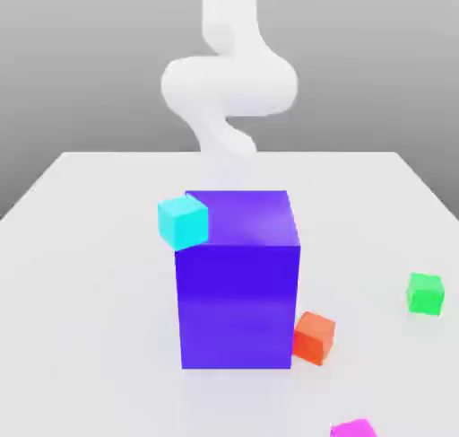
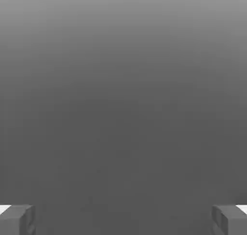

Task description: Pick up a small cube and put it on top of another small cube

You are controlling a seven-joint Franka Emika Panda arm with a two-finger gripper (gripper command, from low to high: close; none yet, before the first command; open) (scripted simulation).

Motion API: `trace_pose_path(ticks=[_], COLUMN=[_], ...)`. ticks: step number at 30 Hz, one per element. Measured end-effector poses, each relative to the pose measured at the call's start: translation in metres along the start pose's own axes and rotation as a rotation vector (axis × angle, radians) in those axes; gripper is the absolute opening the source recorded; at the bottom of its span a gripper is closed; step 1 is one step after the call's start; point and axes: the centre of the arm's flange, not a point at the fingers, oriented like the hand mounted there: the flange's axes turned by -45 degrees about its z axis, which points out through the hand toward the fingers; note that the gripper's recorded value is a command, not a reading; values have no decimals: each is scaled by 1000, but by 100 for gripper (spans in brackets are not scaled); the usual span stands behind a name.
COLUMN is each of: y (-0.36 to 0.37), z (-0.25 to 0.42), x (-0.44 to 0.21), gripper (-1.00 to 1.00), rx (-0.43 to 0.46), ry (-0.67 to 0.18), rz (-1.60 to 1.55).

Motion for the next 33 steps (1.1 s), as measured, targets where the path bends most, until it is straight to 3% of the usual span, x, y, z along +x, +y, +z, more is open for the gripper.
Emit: trace_pose_path(ticks=[15,29,33], y=[-67,-133,-138], z=[255,450,494], x=[-41,-198,-244], gripper=[0,0,0], rx=[64,96,98], ry=[-366,-700,-733], rz=[-124,-259,-273])
